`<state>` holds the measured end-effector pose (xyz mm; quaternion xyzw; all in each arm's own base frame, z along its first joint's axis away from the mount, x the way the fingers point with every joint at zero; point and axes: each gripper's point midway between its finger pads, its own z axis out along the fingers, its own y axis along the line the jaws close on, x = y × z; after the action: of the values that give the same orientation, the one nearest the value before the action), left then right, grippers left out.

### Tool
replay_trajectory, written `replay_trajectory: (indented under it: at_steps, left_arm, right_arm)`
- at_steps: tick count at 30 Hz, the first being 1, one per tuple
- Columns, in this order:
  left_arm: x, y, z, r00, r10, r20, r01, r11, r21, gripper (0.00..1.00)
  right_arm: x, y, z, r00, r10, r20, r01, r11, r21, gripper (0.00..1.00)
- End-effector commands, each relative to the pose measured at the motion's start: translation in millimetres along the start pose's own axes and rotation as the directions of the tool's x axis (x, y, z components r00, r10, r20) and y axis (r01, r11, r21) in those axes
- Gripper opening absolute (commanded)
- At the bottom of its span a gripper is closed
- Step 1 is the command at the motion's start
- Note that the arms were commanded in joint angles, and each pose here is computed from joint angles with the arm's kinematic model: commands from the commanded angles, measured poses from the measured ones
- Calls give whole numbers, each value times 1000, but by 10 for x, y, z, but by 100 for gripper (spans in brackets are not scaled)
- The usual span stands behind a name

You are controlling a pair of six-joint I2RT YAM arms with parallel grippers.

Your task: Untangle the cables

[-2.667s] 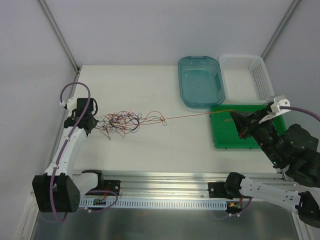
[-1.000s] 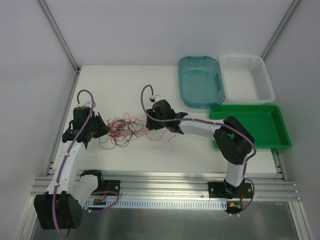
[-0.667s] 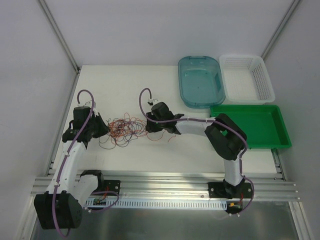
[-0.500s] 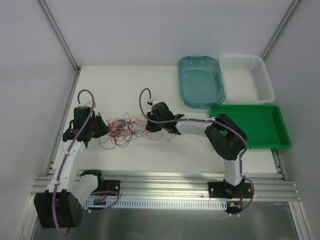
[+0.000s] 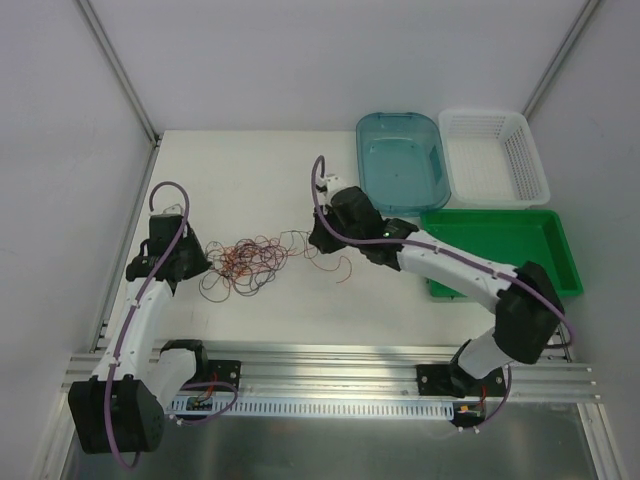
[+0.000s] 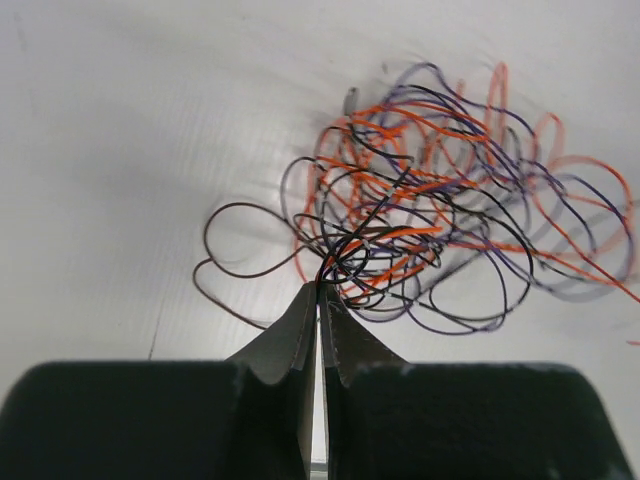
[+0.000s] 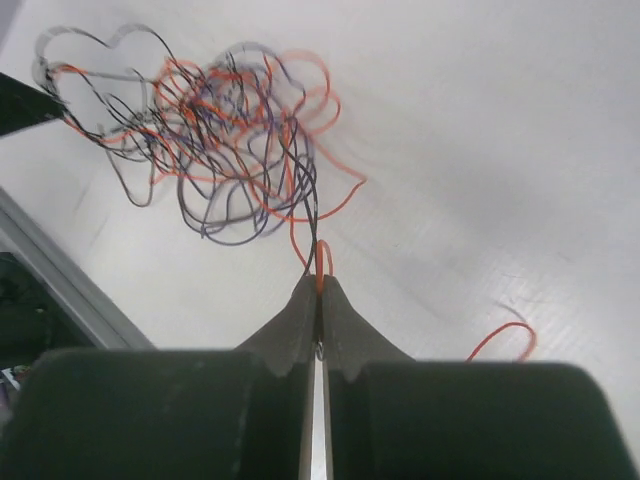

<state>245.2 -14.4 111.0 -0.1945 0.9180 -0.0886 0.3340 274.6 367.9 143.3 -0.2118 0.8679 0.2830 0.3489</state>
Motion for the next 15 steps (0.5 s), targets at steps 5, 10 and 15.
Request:
replay_trajectory:
  at_steps: [5, 10, 15]
  left_arm:
    - [-106, 438, -94, 995, -65, 75, 81, 969, -232, 0]
    - [-113, 511, -94, 994, -83, 76, 101, 960, -262, 0]
    - [-115, 549, -102, 993, -92, 78, 111, 954, -277, 0]
  right_arm:
    - [-758, -17, -1431, 968, -127, 215, 106, 988, 110, 1]
    - [-1050, 81, -2194, 923, -159, 350, 132, 986, 101, 1]
    - [-1141, 77, -2673, 871, -165, 462, 132, 986, 102, 1]
